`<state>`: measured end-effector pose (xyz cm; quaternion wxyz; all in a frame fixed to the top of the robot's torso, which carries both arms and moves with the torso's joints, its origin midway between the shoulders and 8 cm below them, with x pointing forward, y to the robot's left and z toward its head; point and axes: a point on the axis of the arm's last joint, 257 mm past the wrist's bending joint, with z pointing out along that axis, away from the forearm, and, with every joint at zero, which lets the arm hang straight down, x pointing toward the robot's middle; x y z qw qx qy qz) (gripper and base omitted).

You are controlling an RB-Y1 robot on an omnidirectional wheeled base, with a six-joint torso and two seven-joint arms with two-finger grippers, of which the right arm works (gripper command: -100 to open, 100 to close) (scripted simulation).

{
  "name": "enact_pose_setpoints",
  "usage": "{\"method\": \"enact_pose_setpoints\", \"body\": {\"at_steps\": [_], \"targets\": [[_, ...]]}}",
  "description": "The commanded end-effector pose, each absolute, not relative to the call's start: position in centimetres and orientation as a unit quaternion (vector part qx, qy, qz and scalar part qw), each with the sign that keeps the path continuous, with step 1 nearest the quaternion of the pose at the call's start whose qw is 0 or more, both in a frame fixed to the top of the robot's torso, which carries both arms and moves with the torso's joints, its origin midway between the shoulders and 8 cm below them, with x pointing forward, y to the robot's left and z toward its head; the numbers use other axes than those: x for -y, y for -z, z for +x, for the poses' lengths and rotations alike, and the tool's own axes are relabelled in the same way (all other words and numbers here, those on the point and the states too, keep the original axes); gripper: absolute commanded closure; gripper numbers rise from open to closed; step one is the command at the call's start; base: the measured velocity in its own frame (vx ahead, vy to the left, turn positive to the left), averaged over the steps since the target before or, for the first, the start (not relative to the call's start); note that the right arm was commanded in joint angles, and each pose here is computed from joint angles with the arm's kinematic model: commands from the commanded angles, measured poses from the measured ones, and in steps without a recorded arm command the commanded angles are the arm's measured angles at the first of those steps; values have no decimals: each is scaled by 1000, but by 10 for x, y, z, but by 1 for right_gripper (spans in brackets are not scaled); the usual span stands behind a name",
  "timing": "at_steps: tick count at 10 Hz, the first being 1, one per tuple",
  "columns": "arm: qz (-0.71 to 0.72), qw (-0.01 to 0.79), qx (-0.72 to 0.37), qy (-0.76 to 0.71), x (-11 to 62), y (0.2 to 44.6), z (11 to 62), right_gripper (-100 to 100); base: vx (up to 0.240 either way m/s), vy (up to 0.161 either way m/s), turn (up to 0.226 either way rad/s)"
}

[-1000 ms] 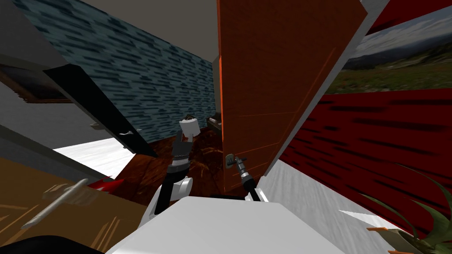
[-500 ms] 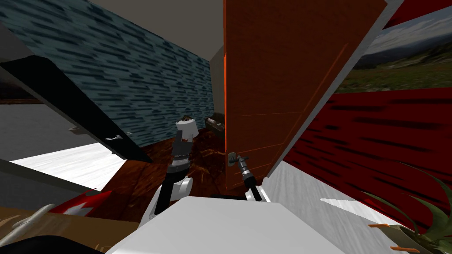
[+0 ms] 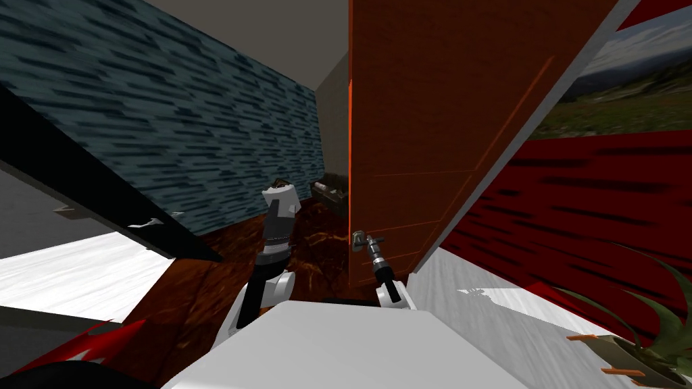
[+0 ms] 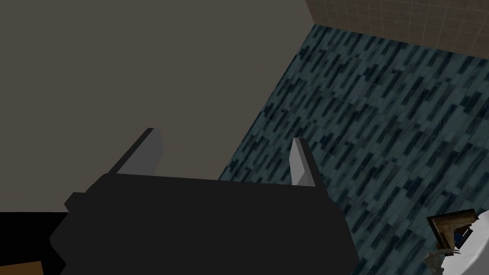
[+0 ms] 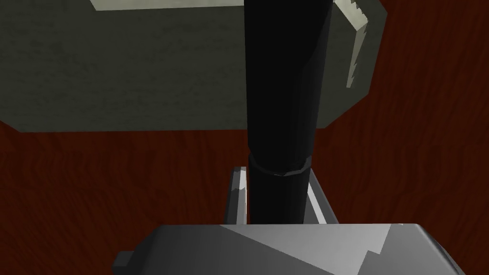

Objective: Push the door open

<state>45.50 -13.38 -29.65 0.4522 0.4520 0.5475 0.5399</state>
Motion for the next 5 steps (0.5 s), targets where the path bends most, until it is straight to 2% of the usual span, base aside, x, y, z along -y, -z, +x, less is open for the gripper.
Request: {"method": "enact_pose_setpoints", "body": {"at_steps": [1, 2, 5], "targets": [[452, 452, -547, -540, 134, 296, 455, 100, 55, 67, -43], [449, 463, -551, -530, 153, 297, 456, 100, 126, 66, -41], [450, 474, -551, -518, 172, 298, 457, 100, 136, 135, -84]]}}
